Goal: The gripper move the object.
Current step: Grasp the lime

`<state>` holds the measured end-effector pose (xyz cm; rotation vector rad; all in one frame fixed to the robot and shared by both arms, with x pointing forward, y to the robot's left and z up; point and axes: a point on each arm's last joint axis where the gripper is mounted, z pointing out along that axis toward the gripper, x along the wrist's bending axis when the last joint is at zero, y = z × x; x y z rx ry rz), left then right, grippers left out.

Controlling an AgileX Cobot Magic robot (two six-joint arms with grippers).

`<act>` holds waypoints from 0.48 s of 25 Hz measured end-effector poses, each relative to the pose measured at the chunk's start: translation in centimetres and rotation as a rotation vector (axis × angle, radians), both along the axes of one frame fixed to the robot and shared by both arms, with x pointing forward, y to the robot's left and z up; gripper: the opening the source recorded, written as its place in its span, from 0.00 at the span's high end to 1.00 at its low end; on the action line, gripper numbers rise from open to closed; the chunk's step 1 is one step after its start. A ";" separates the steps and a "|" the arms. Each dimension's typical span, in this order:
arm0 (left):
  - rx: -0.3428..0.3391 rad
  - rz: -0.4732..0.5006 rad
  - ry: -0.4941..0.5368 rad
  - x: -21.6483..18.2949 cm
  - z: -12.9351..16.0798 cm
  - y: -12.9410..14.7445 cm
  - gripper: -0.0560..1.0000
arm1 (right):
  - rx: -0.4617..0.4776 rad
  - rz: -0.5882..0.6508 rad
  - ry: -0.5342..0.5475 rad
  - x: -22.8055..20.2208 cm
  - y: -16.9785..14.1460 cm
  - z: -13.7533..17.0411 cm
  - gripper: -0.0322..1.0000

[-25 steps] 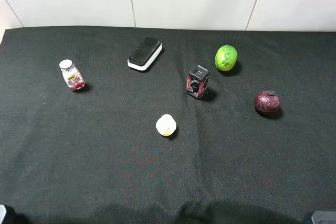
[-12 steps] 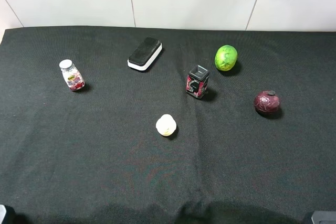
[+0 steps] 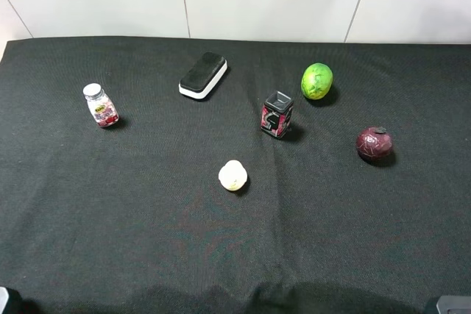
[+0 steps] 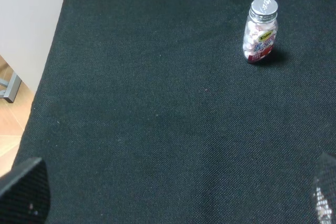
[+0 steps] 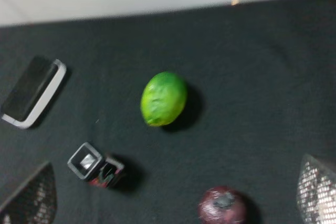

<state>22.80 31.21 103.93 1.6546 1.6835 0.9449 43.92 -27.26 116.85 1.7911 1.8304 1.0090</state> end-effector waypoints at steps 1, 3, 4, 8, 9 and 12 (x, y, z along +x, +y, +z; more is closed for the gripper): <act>0.000 0.000 0.000 0.0 0.0 0.0 0.00 | -0.004 0.022 0.017 0.7 0.5 -0.2 0.30; 0.000 0.000 0.000 0.0 0.0 0.0 0.00 | -0.010 0.072 0.048 1.9 1.6 -0.5 0.30; 0.000 0.000 0.000 0.0 0.0 0.0 0.00 | -0.014 0.094 0.066 2.5 2.2 -0.8 0.30; 0.000 0.000 0.000 0.0 0.0 0.0 0.00 | -0.026 0.162 0.117 4.9 4.3 -1.6 0.30; 0.000 0.000 0.000 0.0 0.0 0.0 0.00 | -0.029 0.174 0.125 5.4 4.7 -1.8 0.30; 0.000 0.000 0.000 0.0 0.0 0.0 0.00 | -0.037 0.205 0.167 6.9 5.9 -2.9 0.30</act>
